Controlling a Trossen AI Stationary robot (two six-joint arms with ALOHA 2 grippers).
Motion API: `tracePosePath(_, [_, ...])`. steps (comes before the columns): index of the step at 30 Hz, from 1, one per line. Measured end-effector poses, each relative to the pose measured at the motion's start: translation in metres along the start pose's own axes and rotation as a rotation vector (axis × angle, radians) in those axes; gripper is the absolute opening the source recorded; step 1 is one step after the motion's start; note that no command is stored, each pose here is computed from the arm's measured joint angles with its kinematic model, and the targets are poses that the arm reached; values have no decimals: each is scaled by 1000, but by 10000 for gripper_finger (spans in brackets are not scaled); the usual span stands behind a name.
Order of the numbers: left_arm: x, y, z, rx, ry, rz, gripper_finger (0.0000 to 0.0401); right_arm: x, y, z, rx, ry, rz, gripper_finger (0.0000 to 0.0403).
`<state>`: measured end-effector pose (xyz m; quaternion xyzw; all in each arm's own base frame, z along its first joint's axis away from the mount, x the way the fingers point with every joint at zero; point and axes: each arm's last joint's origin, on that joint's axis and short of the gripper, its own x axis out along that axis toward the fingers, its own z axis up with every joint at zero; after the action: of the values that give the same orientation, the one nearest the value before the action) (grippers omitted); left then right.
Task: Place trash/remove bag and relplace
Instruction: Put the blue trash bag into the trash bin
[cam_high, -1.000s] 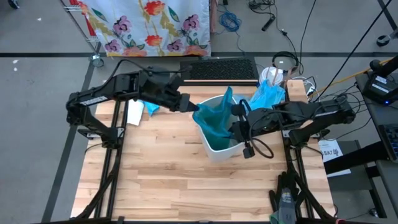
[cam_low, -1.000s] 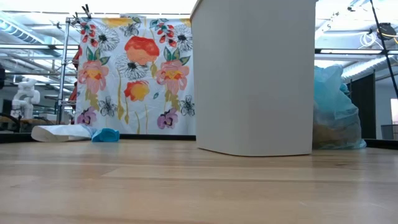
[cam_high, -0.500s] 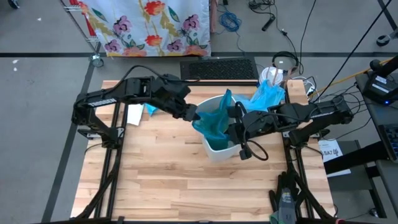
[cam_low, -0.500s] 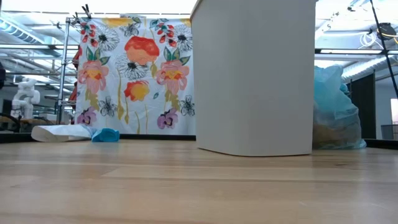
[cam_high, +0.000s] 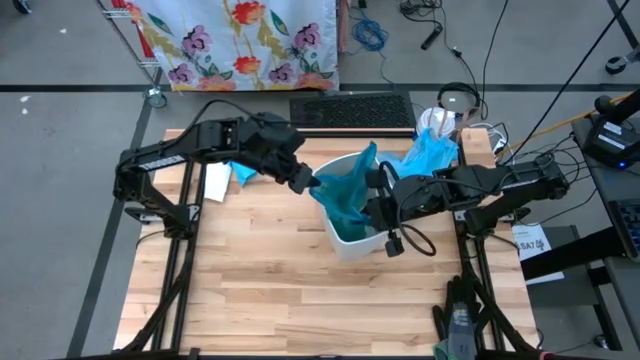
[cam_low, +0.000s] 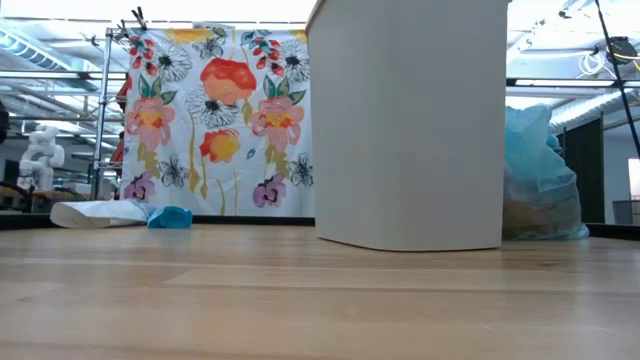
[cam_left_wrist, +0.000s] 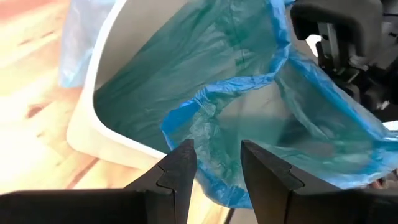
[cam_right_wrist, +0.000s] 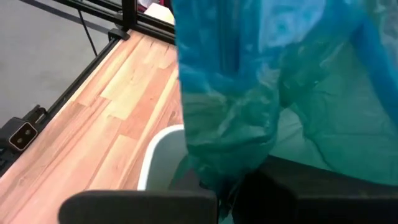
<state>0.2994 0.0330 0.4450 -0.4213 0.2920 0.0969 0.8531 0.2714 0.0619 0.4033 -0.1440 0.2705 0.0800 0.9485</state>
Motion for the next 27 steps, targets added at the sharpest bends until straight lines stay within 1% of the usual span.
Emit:
tracePosePath(5, [-1,6,6,24,-18,15,131,-1,1,0,29,-5,33,0])
tracePosePath(15, [-3,12,13,38,-26,19,131,-2,2,2,16,-18,25,0])
tracePosePath(22, [-3,10,11,62,33,-49,132,-2,0,3,17,-31,11,0])
tracePosePath(27, [0,9,13,68,24,-64,132,-1,-1,3,20,-36,5,0])
